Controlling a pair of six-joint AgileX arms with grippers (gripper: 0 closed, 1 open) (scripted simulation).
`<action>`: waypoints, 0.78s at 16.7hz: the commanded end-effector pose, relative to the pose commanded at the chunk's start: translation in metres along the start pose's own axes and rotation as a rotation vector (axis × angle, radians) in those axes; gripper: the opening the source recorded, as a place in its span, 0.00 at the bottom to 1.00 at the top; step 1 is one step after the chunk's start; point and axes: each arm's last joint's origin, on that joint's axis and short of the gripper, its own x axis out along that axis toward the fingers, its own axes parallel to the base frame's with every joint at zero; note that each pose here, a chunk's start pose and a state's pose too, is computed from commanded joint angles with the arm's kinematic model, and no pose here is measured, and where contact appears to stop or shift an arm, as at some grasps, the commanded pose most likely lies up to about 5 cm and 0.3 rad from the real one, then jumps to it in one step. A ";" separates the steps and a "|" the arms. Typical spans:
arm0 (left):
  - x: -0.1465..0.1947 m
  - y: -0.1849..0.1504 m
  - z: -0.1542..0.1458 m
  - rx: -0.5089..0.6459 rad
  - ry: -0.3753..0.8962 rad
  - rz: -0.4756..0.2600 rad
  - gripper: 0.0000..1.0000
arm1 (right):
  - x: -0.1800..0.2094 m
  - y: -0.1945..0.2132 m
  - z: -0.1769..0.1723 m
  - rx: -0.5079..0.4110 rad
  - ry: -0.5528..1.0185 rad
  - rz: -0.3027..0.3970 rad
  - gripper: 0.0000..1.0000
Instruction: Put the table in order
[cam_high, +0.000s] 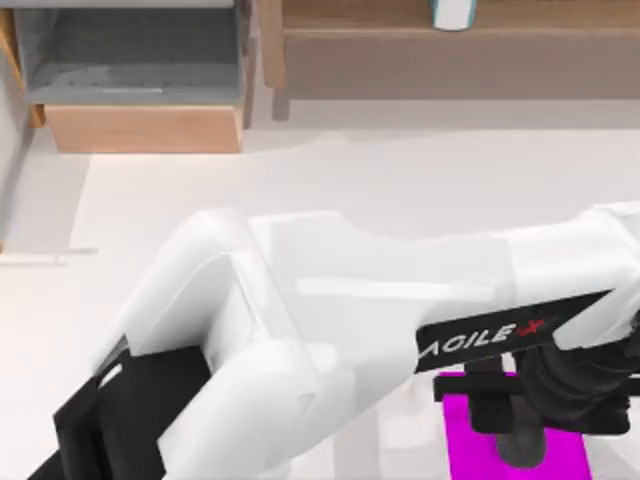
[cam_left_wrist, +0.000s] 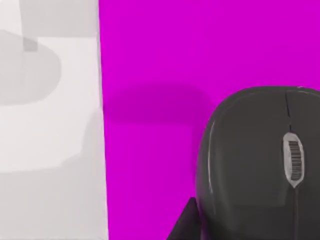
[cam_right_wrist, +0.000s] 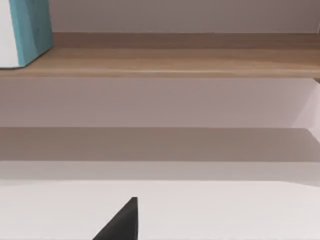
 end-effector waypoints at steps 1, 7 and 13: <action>0.000 0.000 -0.003 0.008 -0.004 0.008 0.00 | 0.000 0.000 0.000 0.000 0.000 0.000 1.00; -0.001 -0.006 -0.007 0.040 -0.029 -0.012 0.00 | 0.000 0.000 0.000 0.000 0.000 0.000 1.00; 0.000 -0.008 0.003 0.024 -0.027 -0.072 0.00 | 0.000 0.000 0.000 0.000 0.000 0.000 1.00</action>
